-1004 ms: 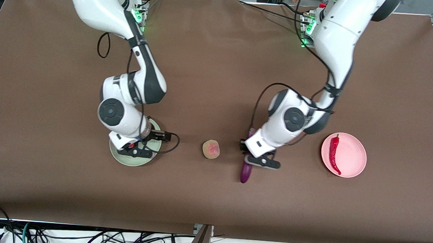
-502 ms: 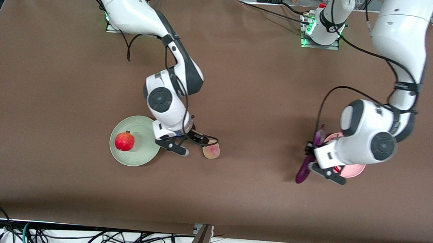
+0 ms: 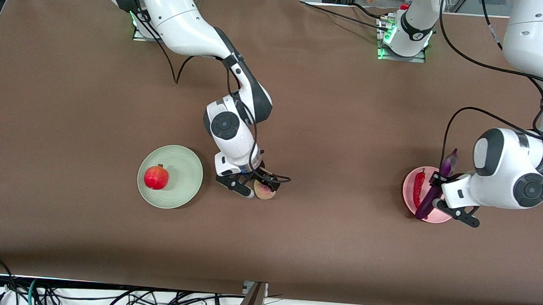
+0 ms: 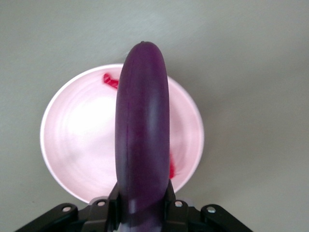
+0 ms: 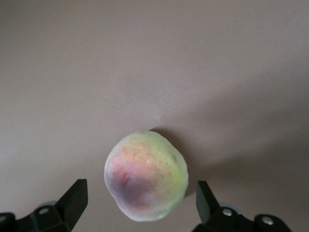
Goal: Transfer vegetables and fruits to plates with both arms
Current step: 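Carry the eggplant to the pink plate while the right gripper grasps the peach, then lower the eggplant onto the pink plate while the right gripper carries the peach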
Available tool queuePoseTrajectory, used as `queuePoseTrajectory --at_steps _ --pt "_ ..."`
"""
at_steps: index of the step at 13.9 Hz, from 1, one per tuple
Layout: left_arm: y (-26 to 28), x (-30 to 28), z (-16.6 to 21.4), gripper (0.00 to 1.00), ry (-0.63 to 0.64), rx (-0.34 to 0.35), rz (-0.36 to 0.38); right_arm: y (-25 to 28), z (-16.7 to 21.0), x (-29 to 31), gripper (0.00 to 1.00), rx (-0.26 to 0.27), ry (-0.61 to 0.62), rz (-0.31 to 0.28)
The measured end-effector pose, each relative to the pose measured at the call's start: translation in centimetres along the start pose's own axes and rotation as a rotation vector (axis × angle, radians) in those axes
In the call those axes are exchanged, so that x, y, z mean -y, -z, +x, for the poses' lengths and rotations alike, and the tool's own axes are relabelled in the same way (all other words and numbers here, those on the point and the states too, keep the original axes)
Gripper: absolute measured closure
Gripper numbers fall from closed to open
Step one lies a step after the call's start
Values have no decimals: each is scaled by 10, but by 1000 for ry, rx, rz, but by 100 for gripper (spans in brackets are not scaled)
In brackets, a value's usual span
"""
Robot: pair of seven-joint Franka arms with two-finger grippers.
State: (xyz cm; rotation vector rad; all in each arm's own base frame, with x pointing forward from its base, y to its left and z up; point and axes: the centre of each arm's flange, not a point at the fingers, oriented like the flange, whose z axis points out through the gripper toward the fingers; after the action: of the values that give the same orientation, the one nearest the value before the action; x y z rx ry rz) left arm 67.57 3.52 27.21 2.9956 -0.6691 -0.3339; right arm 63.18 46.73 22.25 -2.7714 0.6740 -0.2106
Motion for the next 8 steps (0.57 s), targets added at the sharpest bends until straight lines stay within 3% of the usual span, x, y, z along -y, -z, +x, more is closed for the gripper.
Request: queuePoseTrajectory --at_steps 3,4,5,6,8 --pt "-29 28 -17 66 -66 -62 19 -11 -4 -3 0 -2 -1 -3" --pt "-34 32 -20 59 -85 -72 23 -13 -4 -3 1 -5 3 -6" --pt "-35 34 -21 52 -105 -76 25 -13 -5 -3 7 -9 12 -11" --pt "-35 34 -21 41 -128 -78 26 -13 -6 -2 21 -15 19 -8" --pt "-29 31 -20 21 -162 -86 30 -11 -6 -1 25 -19 27 -8"
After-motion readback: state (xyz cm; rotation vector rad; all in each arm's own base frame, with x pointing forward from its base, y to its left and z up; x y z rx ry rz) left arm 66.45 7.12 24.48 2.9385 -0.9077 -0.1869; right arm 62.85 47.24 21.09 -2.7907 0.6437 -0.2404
